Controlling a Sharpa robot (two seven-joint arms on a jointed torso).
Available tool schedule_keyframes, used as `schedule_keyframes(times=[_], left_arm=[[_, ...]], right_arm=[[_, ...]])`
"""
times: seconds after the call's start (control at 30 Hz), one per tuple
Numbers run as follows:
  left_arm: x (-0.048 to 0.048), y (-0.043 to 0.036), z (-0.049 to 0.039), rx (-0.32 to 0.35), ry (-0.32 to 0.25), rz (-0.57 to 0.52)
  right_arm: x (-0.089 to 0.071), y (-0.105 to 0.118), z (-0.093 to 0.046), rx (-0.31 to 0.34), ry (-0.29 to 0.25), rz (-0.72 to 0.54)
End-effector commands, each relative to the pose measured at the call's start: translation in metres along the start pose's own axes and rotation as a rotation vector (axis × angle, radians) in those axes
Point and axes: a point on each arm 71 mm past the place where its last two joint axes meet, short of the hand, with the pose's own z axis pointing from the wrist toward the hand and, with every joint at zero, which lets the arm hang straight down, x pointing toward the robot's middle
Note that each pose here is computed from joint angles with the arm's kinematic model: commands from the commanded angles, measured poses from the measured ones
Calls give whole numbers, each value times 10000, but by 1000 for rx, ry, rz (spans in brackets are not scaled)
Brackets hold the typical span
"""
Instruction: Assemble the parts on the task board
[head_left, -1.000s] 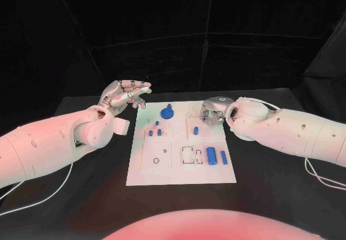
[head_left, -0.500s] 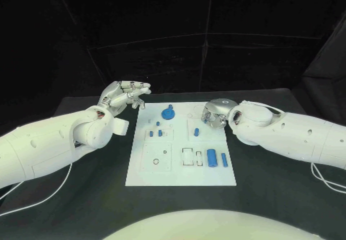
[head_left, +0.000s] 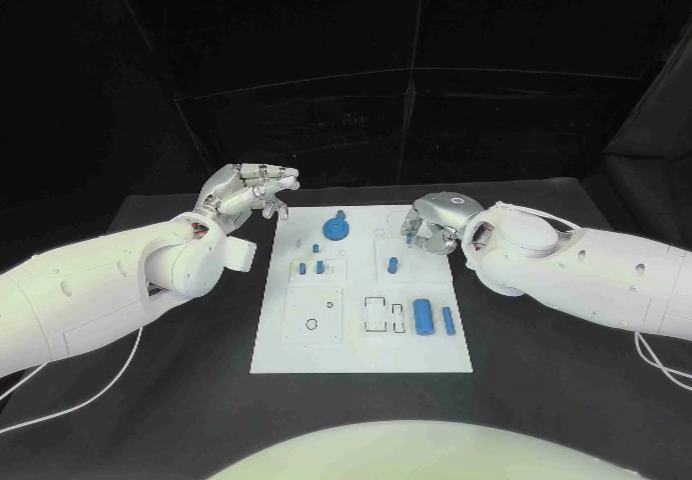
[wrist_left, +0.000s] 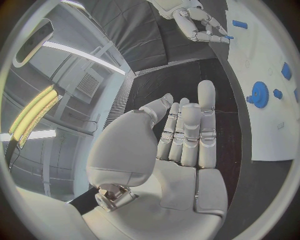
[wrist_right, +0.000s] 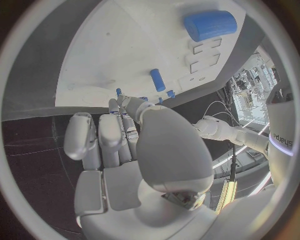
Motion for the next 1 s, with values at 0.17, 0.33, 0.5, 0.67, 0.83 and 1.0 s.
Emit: schedule_keyframes(times=[0.17,0.33,0.5,0.67,0.83,1.0], left_arm=[[-12,-10,4,0,-6,-2],[-11,-8,8,0,-6,-2],[1,-6,15,0,-4,-3],[19,-4,25,0,0,-5],[40,-3,32,0,4,-6],[68,-4,35,-1,9,-9]], right_arm=[[-175,191,-70,-42,-73,75],[-217,440,-97,-104,-73,123],[-223,739,-73,-181,-66,152],[-176,1020,-12,-252,-47,161],[-19,1238,39,-301,-10,159],[178,1349,70,-323,28,159]])
